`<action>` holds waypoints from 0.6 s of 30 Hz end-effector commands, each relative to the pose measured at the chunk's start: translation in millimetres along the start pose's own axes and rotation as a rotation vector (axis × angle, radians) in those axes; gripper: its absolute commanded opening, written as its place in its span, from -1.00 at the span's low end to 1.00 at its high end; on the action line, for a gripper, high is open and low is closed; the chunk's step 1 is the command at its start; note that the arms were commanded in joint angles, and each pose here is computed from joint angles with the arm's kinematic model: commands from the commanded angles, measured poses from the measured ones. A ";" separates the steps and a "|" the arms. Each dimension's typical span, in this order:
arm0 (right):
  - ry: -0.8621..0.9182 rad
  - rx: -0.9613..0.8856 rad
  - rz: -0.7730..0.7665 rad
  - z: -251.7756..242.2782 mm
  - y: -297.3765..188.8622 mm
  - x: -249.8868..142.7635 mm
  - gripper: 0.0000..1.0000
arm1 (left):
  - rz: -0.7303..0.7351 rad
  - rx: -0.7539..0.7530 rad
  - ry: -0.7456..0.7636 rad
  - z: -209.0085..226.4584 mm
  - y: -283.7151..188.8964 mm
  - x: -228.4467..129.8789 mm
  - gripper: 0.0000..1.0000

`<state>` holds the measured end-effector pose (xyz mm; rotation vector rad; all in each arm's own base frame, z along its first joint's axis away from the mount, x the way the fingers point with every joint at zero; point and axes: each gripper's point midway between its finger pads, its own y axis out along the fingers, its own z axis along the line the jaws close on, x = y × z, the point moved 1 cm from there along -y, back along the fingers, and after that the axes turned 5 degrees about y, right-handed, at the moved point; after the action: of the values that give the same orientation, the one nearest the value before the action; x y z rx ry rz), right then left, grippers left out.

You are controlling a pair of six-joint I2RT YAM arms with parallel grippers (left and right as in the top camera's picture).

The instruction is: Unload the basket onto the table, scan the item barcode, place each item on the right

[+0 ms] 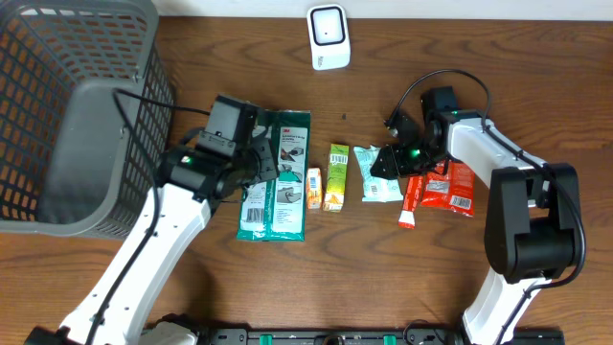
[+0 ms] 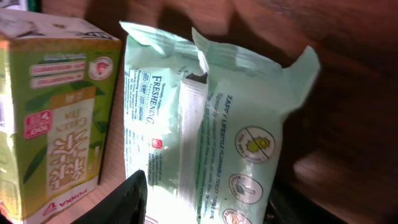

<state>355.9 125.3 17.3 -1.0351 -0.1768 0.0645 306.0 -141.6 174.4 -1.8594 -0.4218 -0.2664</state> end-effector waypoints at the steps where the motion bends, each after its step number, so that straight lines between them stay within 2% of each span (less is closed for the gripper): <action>1: 0.007 -0.005 0.026 -6.1 14.8 -15.7 -0.03 | 0.034 0.005 -0.009 -0.1 9.3 -4.0 -0.39; 3: 0.000 -0.005 0.014 -7.7 17.7 -15.6 -0.19 | 0.045 0.011 -0.010 0.9 13.0 -5.1 -0.39; 6: -0.005 -0.005 0.005 -8.2 18.3 -14.1 -0.57 | 0.052 0.015 -0.011 1.7 15.3 -5.8 -0.39; 12: 0.008 -0.007 -0.017 -12.4 9.2 -7.0 -0.98 | 0.048 0.013 0.015 1.3 15.4 -5.0 -0.40; 18: 0.037 0.024 -0.083 -8.7 -31.1 8.3 -0.98 | 0.022 -0.001 0.042 -2.1 15.6 1.3 -0.38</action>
<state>351.4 116.7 17.7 -0.9925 -0.1449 0.0327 310.5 -145.5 161.5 -1.8556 -0.3859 -0.2533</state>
